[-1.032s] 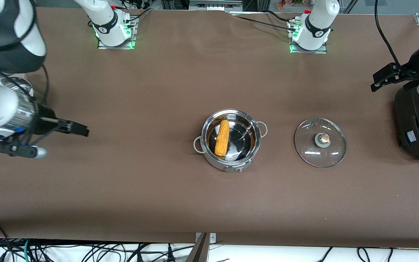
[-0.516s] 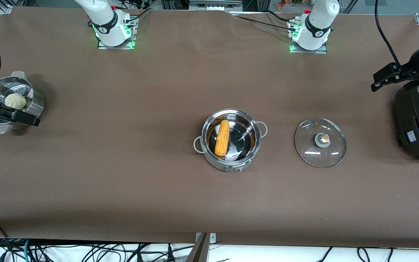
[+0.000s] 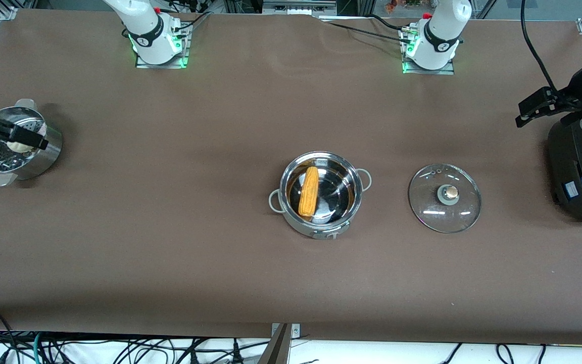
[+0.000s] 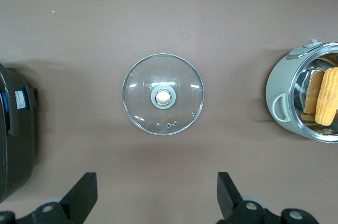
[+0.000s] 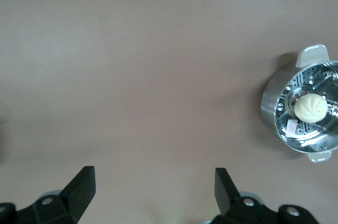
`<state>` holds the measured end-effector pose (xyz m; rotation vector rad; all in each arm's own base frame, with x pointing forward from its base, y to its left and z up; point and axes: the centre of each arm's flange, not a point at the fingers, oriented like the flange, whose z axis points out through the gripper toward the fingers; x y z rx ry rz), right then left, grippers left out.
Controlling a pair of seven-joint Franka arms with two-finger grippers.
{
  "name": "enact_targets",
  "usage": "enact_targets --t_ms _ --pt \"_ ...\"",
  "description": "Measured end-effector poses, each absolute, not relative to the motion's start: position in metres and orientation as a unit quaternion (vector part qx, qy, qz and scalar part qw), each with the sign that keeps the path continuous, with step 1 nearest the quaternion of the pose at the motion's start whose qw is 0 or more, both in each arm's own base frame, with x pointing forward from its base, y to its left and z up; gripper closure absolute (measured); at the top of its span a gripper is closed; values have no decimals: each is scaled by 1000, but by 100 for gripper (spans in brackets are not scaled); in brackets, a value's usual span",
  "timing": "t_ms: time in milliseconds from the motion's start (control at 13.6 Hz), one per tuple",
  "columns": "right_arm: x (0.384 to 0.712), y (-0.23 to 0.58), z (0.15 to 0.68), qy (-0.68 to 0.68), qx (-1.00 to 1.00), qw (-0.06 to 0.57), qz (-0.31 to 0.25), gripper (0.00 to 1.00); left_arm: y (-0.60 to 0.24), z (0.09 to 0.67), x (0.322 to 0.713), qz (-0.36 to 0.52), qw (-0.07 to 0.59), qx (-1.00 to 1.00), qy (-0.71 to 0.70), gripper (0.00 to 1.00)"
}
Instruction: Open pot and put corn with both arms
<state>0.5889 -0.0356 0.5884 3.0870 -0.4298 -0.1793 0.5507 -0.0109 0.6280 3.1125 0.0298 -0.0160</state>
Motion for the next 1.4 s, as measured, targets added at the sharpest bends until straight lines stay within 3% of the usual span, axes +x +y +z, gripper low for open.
enact_targets --t_ms 442,811,1401 --pt "551 -39 591 -133 989 7 -68 0 -11 628 551 -5 14 1000 10 0" --pt "551 -37 584 -37 997 1 -69 0 -11 628 551 -5 14 1000 10 0" --pt "552 -34 580 -23 997 0 -70 0 -11 628 551 -5 14 1000 10 0"
